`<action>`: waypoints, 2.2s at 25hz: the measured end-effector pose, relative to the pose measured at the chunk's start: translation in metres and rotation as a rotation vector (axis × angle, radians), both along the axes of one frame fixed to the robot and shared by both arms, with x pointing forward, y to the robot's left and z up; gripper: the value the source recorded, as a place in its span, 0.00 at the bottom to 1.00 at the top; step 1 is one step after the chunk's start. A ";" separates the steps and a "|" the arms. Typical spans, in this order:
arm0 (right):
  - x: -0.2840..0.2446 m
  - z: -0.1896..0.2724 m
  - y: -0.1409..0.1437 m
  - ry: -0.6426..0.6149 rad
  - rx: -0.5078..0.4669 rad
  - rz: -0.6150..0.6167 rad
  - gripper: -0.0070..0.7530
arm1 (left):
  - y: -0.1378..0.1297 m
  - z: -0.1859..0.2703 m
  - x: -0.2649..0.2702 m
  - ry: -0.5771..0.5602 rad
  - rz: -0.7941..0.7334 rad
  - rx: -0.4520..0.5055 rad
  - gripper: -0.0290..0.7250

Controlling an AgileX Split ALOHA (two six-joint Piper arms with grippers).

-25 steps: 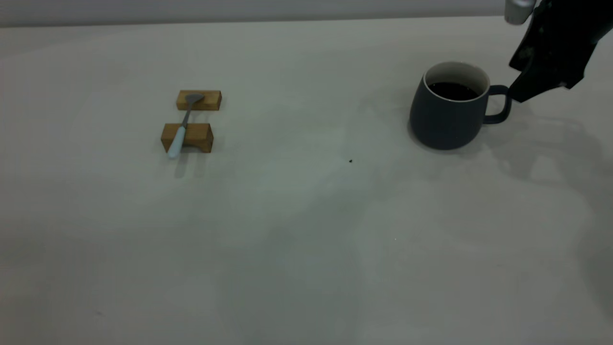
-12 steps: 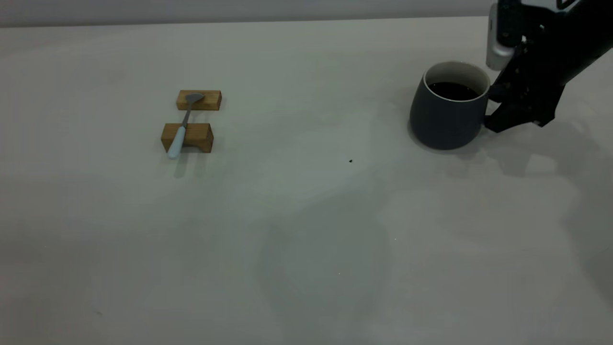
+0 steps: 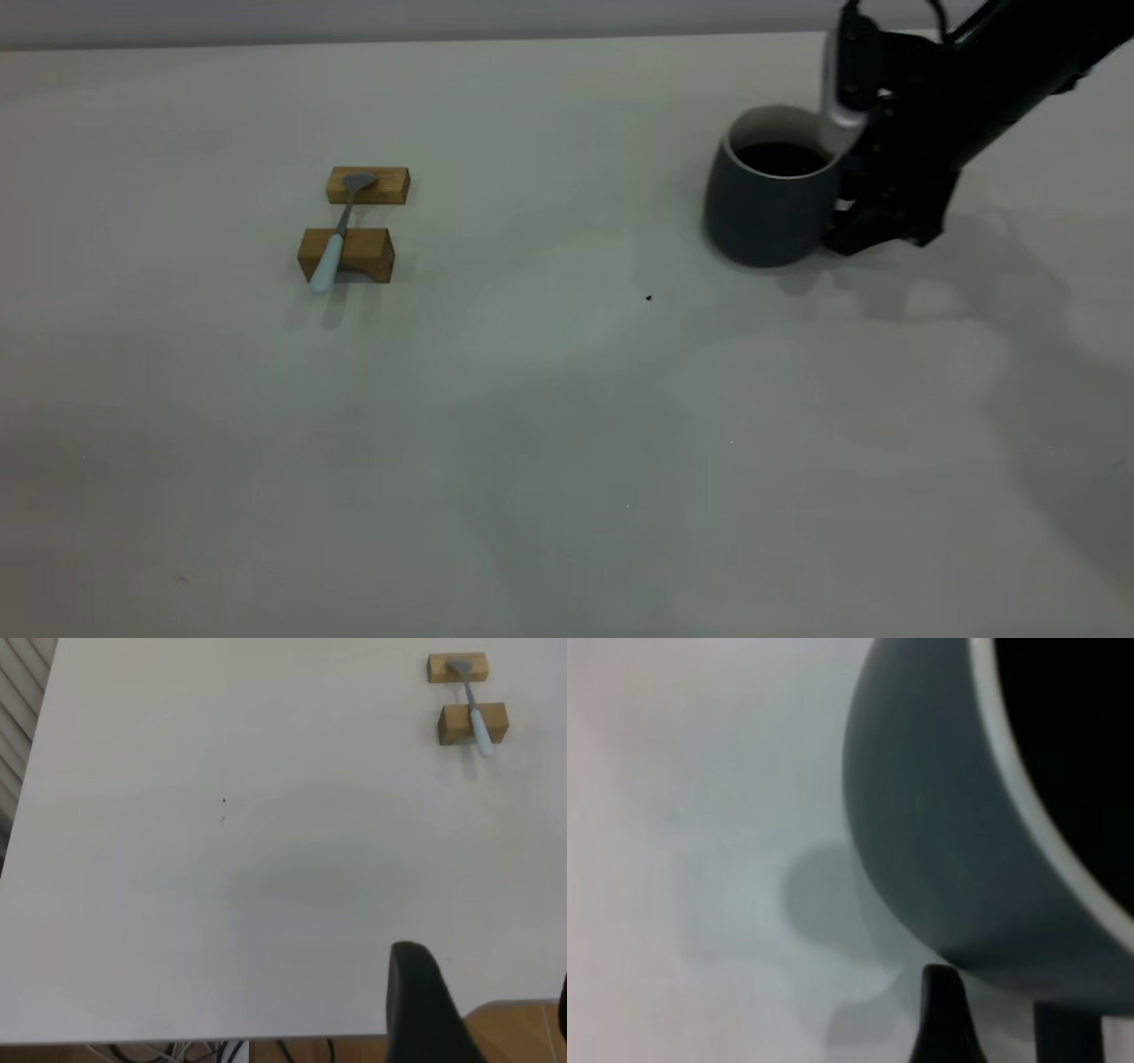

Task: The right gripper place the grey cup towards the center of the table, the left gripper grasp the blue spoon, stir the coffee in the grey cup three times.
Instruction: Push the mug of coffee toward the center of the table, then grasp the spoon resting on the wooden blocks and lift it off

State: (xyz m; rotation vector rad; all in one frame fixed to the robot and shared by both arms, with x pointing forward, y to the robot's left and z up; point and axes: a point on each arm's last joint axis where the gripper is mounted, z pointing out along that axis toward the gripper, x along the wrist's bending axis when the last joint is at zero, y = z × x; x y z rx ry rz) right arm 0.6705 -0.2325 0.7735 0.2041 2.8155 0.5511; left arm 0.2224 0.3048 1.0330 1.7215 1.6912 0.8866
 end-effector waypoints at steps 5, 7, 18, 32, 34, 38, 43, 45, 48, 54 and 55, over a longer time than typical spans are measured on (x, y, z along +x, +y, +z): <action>-0.005 -0.001 0.031 -0.008 0.000 0.054 0.74 | 0.000 0.000 0.000 0.000 0.000 0.000 0.63; -0.006 0.000 0.041 -0.017 0.000 0.059 0.74 | 0.000 0.000 0.000 0.000 0.000 0.000 0.63; 0.002 0.002 0.091 -0.068 0.052 0.091 0.73 | 0.000 0.000 0.000 0.000 0.000 0.000 0.63; -0.001 0.021 0.089 0.024 0.123 0.015 0.72 | 0.000 0.000 0.000 0.000 0.000 0.000 0.63; -0.005 0.037 0.073 0.062 0.140 -0.063 0.72 | 0.000 0.000 0.000 0.000 0.000 0.000 0.63; -0.024 0.089 0.051 0.134 0.226 -0.316 0.72 | 0.000 0.000 0.000 0.000 0.000 0.000 0.63; -0.072 0.162 0.029 0.404 0.398 -0.821 0.72 | 0.000 0.000 0.000 0.000 0.000 0.000 0.63; -0.100 0.182 0.020 0.507 0.349 -0.954 0.72 | 0.000 0.000 0.000 0.000 0.000 0.000 0.63; -0.145 0.202 0.000 0.528 0.178 -1.117 0.72 | 0.000 0.000 0.000 0.000 0.000 0.000 0.63; -0.241 0.224 -0.043 0.344 -0.044 -1.311 0.72 | 0.000 0.000 0.000 0.000 0.000 0.000 0.63; -0.256 0.228 -0.048 0.322 -0.039 -1.331 0.72 | 0.000 0.000 0.000 0.000 0.000 0.000 0.63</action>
